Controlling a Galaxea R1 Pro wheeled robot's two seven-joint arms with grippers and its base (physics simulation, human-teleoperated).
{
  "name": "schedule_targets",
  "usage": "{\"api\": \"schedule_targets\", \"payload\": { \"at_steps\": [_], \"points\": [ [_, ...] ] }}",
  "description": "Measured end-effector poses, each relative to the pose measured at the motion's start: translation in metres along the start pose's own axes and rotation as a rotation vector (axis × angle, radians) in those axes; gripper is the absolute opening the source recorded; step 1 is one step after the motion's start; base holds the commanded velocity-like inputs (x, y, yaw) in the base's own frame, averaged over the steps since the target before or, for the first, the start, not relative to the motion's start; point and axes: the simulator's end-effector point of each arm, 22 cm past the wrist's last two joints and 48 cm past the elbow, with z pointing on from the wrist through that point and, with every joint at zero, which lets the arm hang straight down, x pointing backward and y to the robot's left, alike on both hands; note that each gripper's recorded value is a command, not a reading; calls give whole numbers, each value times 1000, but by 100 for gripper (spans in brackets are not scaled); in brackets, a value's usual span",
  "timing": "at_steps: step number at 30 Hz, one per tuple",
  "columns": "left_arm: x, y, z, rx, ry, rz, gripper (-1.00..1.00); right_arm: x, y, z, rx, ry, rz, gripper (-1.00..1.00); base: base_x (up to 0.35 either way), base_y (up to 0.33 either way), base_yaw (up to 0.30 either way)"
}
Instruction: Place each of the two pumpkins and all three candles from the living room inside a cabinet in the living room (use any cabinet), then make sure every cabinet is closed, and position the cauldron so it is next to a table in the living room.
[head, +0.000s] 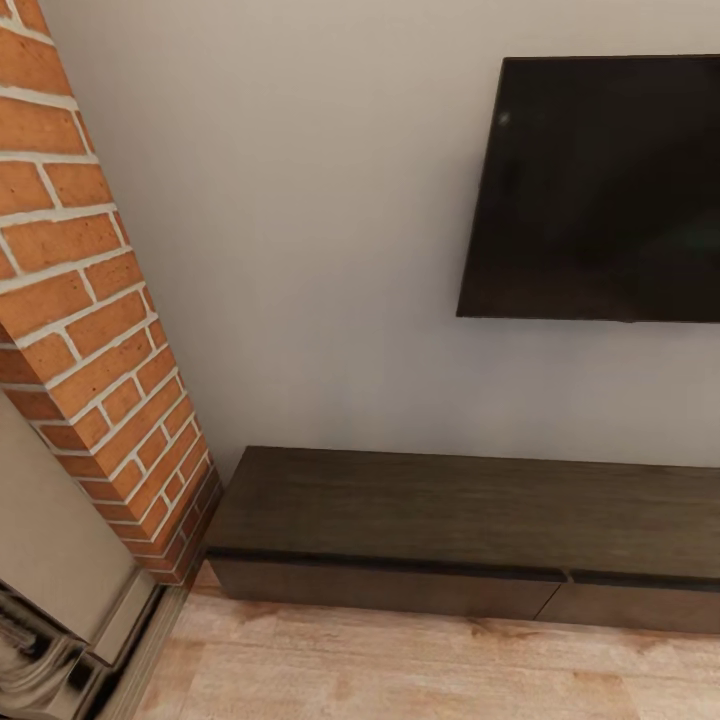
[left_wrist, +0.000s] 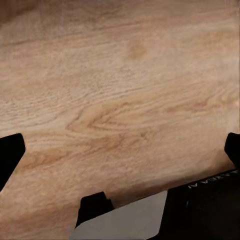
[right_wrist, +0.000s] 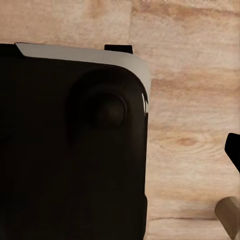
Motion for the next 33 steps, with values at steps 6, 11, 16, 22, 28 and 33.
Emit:
{"api": "schedule_targets", "payload": {
  "at_steps": [6,11,16,22,28,33],
  "points": [
    [-93,-70,-16,285,-189,31,100,-1,-3,0,3,-2,-3,100,0,0,0],
    [-154,-102,-34,419,-291,57,100,-1,-4,0,7,-3,-5,100,0,0,0],
    [-199,-149,-44,581,-245,36,100,-1,-3,0,5,-1,-19,100,0,0,0],
    [-249,-189,-74,758,-257,48,100,0,0,0,-5,0,-64,100,0,0,0],
    [-302,-198,-106,842,-293,54,100,-1,0,0,-7,-1,-73,100,0,0,0],
    [-367,-198,-143,879,-402,115,100,-3,1,0,-8,-7,-74,100,0,0,0]
  ]
}}
